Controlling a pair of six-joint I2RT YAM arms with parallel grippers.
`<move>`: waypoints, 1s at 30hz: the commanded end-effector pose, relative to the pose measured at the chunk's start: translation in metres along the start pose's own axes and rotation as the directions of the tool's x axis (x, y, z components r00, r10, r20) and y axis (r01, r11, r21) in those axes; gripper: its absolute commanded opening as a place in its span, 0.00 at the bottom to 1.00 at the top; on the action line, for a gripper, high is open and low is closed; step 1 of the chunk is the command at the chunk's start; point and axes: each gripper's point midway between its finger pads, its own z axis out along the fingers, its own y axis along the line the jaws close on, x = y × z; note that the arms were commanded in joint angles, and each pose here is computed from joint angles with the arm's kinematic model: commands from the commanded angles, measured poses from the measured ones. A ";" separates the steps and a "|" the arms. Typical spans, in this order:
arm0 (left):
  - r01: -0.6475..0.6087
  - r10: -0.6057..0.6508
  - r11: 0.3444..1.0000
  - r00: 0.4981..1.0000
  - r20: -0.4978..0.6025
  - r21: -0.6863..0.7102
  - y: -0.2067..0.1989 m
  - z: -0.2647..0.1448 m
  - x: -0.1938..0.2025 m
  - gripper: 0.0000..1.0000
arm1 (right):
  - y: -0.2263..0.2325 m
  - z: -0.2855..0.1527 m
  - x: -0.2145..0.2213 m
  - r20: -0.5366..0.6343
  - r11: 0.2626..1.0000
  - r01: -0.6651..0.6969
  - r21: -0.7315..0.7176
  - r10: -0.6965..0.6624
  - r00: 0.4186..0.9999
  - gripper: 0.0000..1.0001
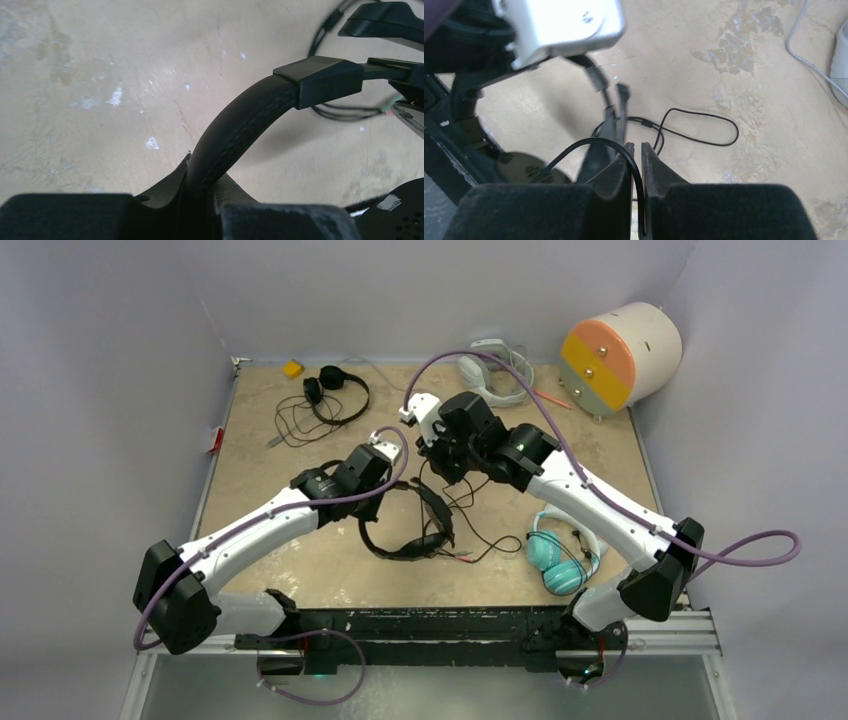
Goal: Wrap the headphones
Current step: Wrap the headphones cable around the headphones.
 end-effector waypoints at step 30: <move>-0.032 -0.005 0.897 0.997 0.081 0.441 -0.068 -0.053 0.006 0.00 | -0.092 0.020 0.023 0.042 0.896 -0.444 0.020 0.443 0.896 0.06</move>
